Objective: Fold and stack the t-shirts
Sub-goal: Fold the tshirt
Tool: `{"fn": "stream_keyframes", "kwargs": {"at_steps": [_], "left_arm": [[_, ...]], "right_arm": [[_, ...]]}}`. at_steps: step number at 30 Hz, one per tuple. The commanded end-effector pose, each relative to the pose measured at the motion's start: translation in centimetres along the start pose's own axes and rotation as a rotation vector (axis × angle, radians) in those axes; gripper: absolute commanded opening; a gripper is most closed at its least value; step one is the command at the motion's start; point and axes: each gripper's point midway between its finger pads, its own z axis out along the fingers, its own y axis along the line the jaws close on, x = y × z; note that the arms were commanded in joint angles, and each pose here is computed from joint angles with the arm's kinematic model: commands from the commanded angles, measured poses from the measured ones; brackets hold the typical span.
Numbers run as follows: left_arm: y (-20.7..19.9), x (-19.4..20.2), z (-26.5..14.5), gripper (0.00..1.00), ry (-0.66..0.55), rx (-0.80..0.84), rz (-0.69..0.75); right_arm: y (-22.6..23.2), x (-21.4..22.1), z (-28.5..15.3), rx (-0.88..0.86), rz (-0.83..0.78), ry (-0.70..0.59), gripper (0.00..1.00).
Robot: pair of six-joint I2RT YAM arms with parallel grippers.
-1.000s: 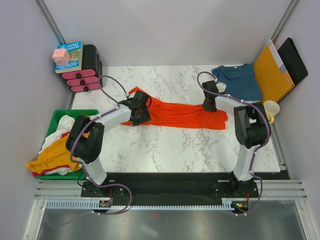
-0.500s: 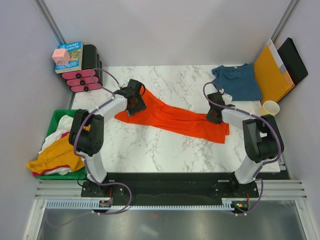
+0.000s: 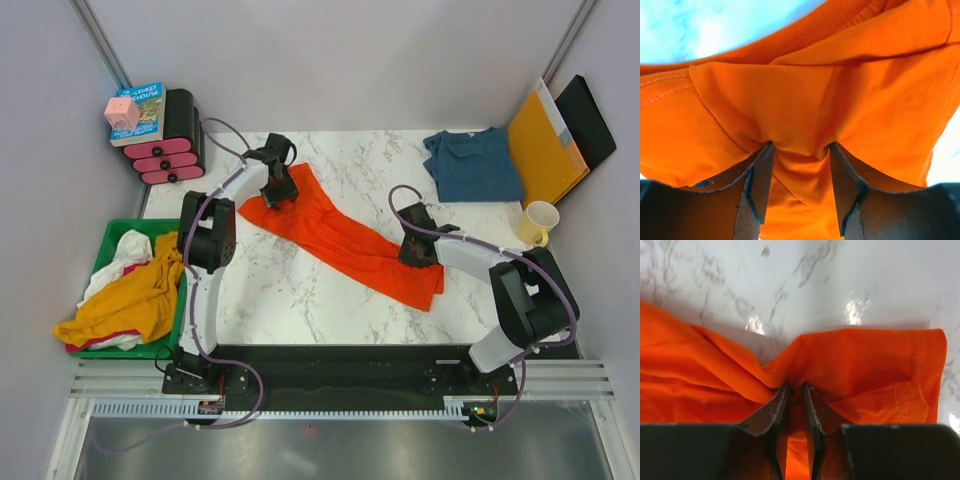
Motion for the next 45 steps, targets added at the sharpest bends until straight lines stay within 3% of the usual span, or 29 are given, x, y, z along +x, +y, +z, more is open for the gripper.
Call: {"fn": "stream_keyframes", "kwargs": {"at_steps": [1,8,12,21,24,28,29,31,32,33,37,38,40,41,42,43,44,45], "left_arm": [[-1.3,1.6,1.9,0.55,0.118,0.03,0.074],[-5.7,-0.6,2.0,0.59,0.132,0.163,0.133],[-9.0,-2.1,1.3,0.62,0.112,0.297,0.148],[-13.4,1.3,0.2,0.7,0.221,0.507,0.217],[-13.9,1.7,-0.8,0.7,0.214,0.522,0.243],[-13.3,-1.5,-3.7,0.7,0.07,0.477,0.219],[-13.8,-3.3,-6.5,0.7,0.001,0.501,0.211],[-12.3,-4.4,-8.1,0.7,-0.055,0.455,0.175],[-12.8,-6.2,-12.3,0.71,-0.144,0.502,0.162],[-11.7,-5.6,-12.1,0.71,-0.139,0.475,0.153],[-9.4,-6.2,-16.5,0.73,-0.243,0.461,0.12],[-8.8,-5.8,-17.0,0.72,-0.242,0.454,0.096],[-6.8,-3.4,-17.8,0.68,-0.208,0.435,0.074],[-4.9,-0.5,-15.7,0.66,-0.142,0.39,0.061],[-4.5,0.3,-16.1,0.65,-0.149,0.406,0.053],[-4.5,1.5,-18.2,0.63,-0.167,0.456,0.055],[-2.4,5.0,-16.4,0.63,-0.108,0.422,0.057],[-2.1,6.1,-16.7,0.62,-0.122,0.439,0.059]], "right_arm": [[-2.1,8.5,-1.8,0.025,-0.11,0.26,0.25],[-1.3,13.2,-3.9,-0.043,-0.187,0.346,0.27],[0.6,16.1,-5.4,-0.102,-0.322,0.402,0.27],[6.4,19.4,-7.8,-0.299,-0.632,0.52,0.36],[8.8,16.4,-8.5,-0.323,-0.614,0.391,0.39],[10.5,10.2,-9.9,-0.31,-0.491,0.174,0.45],[10.4,7.0,-10.5,-0.294,-0.422,0.081,0.46],[11.4,2.6,-12.3,-0.309,-0.351,-0.039,0.51],[11.5,0.3,-13.2,-0.312,-0.311,-0.095,0.53],[12.5,-2.8,-14.8,-0.325,-0.286,-0.178,0.57],[15.2,-8.2,-16.4,-0.35,-0.259,-0.275,0.58],[15.8,-8.4,-14.7,-0.326,-0.272,-0.254,0.57],[17.5,-10.3,-14.6,-0.324,-0.287,-0.292,0.44],[17.9,-10.0,-12.5,-0.285,-0.308,-0.275,0.37],[18.8,-10.7,-12.1,-0.283,-0.31,-0.294,0.2],[19.0,-10.9,-11.2,-0.262,-0.325,-0.294,0.15],[19.3,-10.3,-8.7,-0.229,-0.348,-0.262,0.12],[20.0,-10.7,-8.4,-0.231,-0.354,-0.268,0.0]]}}
